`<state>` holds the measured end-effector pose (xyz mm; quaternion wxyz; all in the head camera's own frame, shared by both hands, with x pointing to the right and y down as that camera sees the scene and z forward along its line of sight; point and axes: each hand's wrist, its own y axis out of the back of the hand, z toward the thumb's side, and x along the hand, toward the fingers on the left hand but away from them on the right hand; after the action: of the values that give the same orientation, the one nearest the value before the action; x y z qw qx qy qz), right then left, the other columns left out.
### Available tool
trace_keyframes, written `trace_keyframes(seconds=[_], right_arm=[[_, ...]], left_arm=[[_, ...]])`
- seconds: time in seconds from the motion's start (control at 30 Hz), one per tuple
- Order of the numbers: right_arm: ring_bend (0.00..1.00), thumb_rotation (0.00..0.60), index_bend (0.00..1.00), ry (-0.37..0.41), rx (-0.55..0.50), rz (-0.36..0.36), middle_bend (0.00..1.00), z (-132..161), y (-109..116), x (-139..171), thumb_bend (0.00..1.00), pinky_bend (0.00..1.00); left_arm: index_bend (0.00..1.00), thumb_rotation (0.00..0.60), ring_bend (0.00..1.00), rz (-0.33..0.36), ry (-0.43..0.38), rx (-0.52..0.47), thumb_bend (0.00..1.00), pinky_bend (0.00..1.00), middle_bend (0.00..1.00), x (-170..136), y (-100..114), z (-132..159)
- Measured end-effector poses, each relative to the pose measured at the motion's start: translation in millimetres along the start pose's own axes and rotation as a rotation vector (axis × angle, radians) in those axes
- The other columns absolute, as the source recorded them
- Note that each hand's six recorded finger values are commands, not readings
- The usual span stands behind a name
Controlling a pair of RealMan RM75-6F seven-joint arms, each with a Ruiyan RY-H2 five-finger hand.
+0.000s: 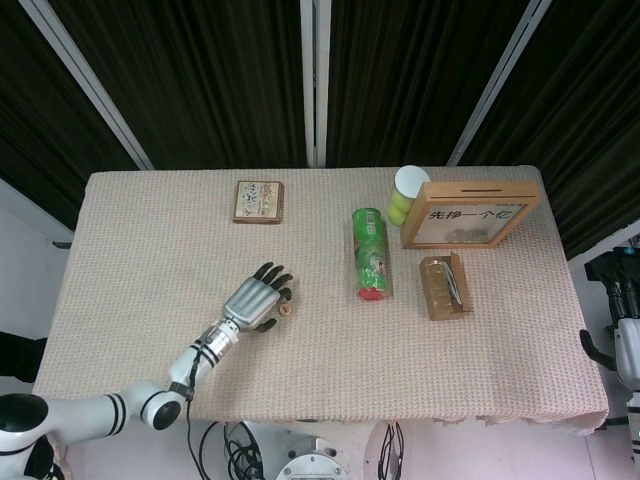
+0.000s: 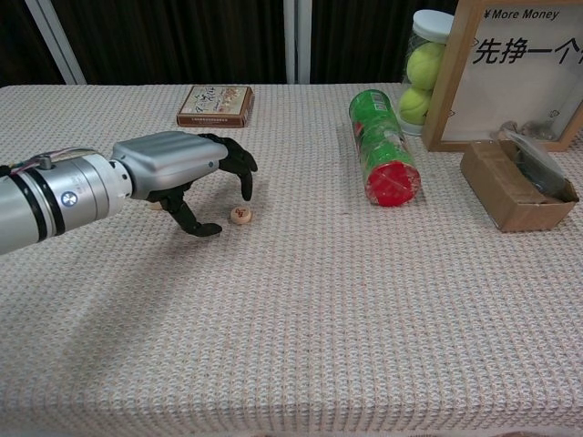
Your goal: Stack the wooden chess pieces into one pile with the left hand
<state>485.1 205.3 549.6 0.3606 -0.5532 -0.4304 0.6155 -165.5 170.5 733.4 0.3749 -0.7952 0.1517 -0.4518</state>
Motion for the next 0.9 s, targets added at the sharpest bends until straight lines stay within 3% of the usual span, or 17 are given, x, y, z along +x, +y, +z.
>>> trace_keyframes(seconds=[0.9], right_arm=[[0.00, 0.600, 0.00, -0.012, -0.004, 0.001, 0.00, -8, -1, -2, 0.27, 0.00]], left_arm=[[0.44, 0.600, 0.00, -0.020, -0.004, -0.065, 0.28, 0.04, 0.12, 15, -5, 1]])
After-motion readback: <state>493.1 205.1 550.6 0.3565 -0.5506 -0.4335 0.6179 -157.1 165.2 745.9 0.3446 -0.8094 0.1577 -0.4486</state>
